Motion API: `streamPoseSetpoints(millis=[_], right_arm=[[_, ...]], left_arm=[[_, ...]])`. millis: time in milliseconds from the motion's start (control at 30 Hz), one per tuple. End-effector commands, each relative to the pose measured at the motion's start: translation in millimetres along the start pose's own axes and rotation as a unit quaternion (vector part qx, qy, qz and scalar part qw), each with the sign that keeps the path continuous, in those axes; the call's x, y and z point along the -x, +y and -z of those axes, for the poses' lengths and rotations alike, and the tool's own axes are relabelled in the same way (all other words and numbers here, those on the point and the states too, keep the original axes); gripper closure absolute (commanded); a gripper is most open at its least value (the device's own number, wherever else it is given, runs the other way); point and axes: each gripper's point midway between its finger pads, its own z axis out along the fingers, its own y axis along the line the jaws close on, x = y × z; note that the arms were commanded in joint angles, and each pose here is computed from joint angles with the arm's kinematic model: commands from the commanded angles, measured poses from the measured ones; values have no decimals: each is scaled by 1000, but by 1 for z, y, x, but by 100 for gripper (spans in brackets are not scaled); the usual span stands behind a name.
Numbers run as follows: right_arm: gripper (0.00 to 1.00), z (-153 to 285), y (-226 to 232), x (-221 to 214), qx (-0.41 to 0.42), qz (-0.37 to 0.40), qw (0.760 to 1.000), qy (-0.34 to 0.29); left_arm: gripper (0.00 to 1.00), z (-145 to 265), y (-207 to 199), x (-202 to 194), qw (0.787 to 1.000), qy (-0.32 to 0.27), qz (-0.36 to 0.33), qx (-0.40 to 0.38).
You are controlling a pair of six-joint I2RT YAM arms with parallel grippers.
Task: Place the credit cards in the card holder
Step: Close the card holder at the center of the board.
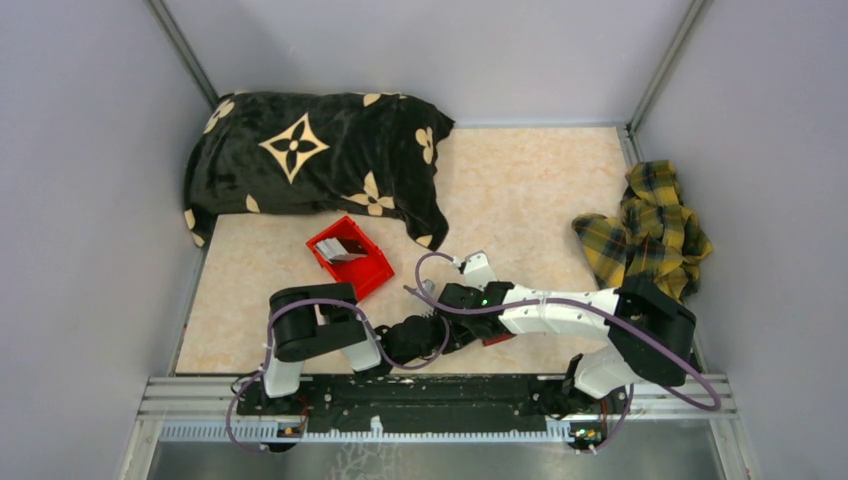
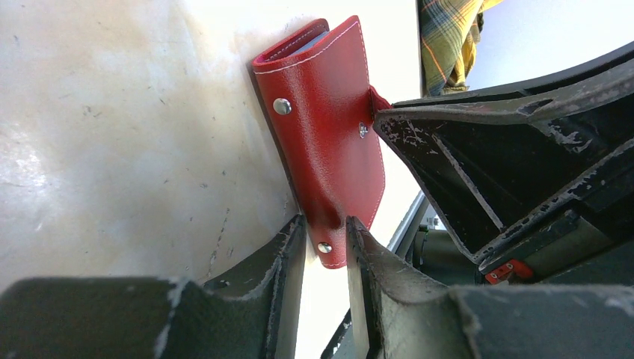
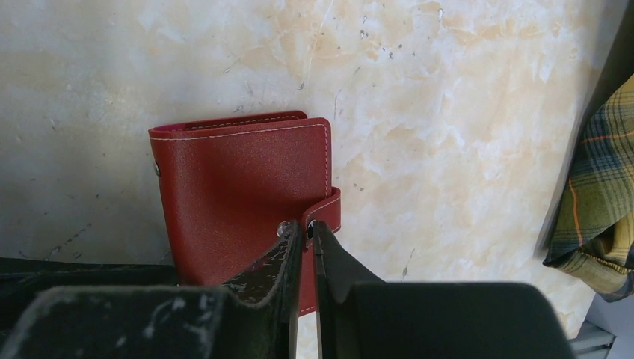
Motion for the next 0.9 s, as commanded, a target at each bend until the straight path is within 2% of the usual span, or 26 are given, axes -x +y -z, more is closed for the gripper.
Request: streamPoseSetpoints(millis=[0,567,867], right_arm=[[91,5,0,16,2,-16,1000,-19],[100,6,-1,16,10,-21,999,-25],[100,5,4,9,23,-13,1000,-11]], left_arm=[[65,15,75,-25,990,53,-55,116],[65,12,75,-26,990,54,-58,115],[65,11,74,-26,991,53,-57,113]])
